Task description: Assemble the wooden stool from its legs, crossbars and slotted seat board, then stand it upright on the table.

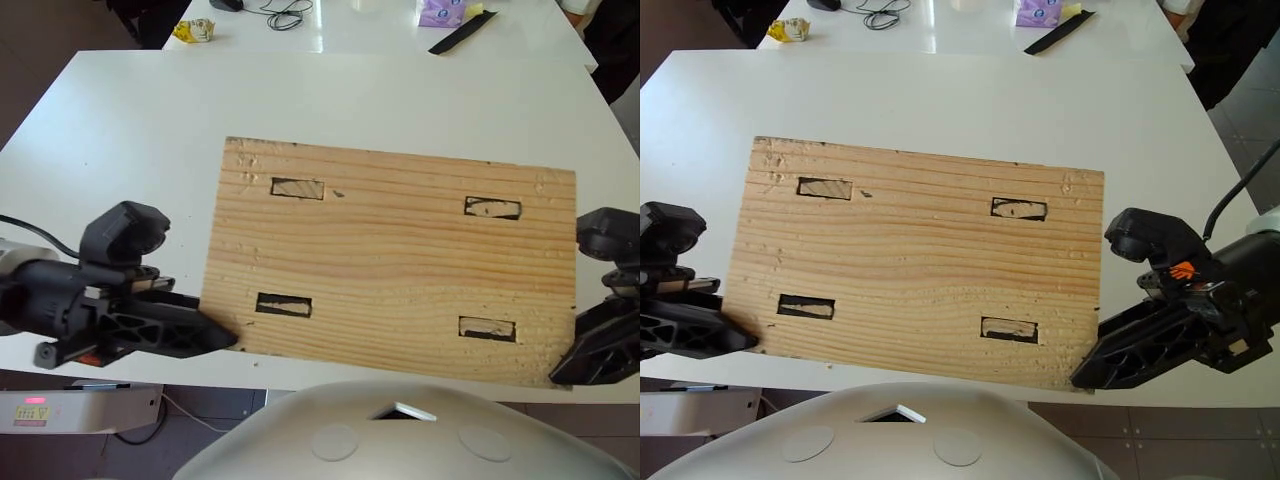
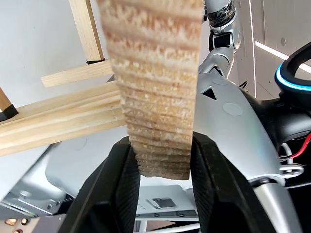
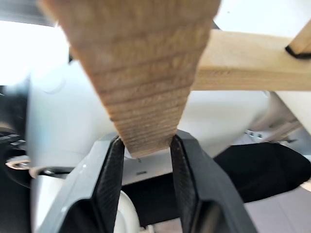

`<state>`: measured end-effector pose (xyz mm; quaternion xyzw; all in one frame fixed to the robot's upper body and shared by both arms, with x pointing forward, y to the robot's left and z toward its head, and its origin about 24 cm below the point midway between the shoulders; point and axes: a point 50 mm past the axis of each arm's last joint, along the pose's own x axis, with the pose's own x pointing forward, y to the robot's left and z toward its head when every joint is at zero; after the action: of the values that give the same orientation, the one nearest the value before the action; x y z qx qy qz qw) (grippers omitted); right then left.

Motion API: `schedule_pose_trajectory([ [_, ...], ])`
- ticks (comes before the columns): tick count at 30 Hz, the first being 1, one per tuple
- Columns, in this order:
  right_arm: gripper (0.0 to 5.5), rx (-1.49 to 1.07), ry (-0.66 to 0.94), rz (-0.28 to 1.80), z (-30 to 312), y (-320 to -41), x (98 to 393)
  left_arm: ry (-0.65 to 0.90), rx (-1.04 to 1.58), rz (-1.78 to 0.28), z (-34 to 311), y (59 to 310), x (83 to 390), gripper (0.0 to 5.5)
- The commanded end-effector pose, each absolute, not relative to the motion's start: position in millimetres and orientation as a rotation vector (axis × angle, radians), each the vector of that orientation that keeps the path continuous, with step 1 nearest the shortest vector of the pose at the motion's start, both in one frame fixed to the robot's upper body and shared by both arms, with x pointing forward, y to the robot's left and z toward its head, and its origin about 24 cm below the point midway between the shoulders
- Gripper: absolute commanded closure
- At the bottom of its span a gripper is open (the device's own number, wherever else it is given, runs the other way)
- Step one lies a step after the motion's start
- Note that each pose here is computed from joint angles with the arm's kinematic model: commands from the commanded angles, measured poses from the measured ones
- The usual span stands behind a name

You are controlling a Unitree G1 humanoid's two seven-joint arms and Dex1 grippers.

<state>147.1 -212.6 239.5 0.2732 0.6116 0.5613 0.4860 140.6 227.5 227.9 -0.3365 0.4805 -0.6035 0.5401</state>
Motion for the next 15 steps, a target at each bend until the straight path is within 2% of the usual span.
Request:
schedule_pose_trajectory([
  [1,4.15,0.719,1.460,1.330,236,-212,153,1.260,-0.792,-1.413,246,225,147,4.12],
  [7,4.15,0.753,1.455,1.312,212,-214,140,1.362,-0.849,-1.327,235,228,146,4.12],
  [12,4.15,0.628,1.293,1.373,197,-209,134,1.333,-0.780,-1.318,216,224,142,4.12],
  [15,4.15,0.569,1.259,1.380,188,-211,135,1.307,-0.752,-1.309,201,220,135,4.12],
])
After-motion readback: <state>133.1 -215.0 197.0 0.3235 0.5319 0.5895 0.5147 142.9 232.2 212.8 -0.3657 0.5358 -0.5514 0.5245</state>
